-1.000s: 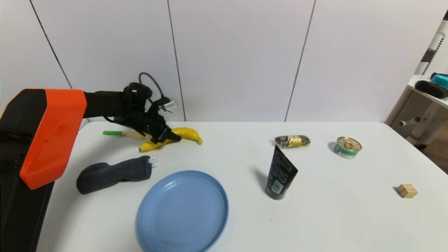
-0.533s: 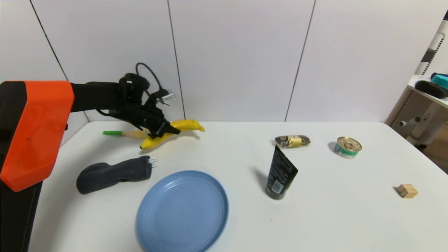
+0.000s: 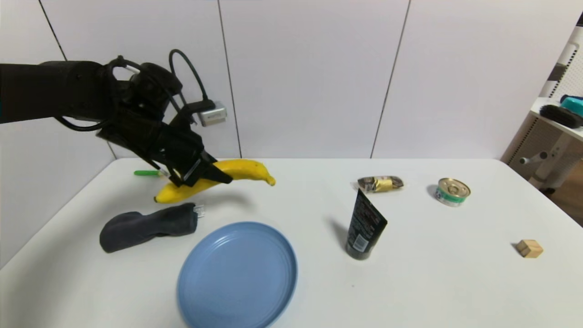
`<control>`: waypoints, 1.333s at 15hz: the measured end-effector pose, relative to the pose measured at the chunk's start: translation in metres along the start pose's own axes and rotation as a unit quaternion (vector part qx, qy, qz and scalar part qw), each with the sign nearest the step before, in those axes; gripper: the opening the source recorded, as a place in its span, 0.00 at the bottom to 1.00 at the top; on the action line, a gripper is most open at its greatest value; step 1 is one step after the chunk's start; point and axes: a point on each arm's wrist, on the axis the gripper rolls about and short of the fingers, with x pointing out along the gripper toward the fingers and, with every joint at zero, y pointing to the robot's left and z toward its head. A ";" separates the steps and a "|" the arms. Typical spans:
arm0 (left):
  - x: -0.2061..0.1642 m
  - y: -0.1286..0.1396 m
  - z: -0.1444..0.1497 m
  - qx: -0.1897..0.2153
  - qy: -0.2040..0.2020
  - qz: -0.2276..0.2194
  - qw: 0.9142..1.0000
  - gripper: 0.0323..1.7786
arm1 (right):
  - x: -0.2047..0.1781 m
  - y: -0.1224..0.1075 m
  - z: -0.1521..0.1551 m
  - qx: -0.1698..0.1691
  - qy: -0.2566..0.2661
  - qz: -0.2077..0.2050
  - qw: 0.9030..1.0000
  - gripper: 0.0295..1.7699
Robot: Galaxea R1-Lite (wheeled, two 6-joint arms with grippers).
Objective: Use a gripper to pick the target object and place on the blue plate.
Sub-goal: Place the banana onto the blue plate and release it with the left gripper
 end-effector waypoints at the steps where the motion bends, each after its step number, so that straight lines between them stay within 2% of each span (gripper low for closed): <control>1: -0.007 -0.017 -0.004 0.008 0.006 -0.010 1.000 0.28 | 0.000 0.000 0.000 0.000 0.000 0.000 1.000 0.96; 4: -0.017 -0.057 -0.021 0.043 0.008 -0.026 0.999 0.28 | 0.000 0.000 0.000 0.000 0.000 0.000 1.000 0.96; 8: -0.009 -0.095 -0.046 0.078 -0.004 -0.046 0.996 0.28 | 0.000 0.000 0.000 0.000 0.000 0.000 1.000 0.96; 12: 0.023 -0.115 -0.056 0.120 -0.018 -0.053 0.991 0.28 | 0.000 0.000 0.000 0.000 0.000 0.000 1.000 0.96; 15: 0.049 -0.121 -0.058 0.129 -0.003 -0.076 0.989 0.28 | 0.000 0.000 0.000 0.000 0.000 0.000 1.000 0.96; 20: 0.070 -0.121 -0.059 0.127 0.023 -0.083 0.988 0.58 | 0.000 0.000 0.000 0.001 0.000 0.000 1.000 0.96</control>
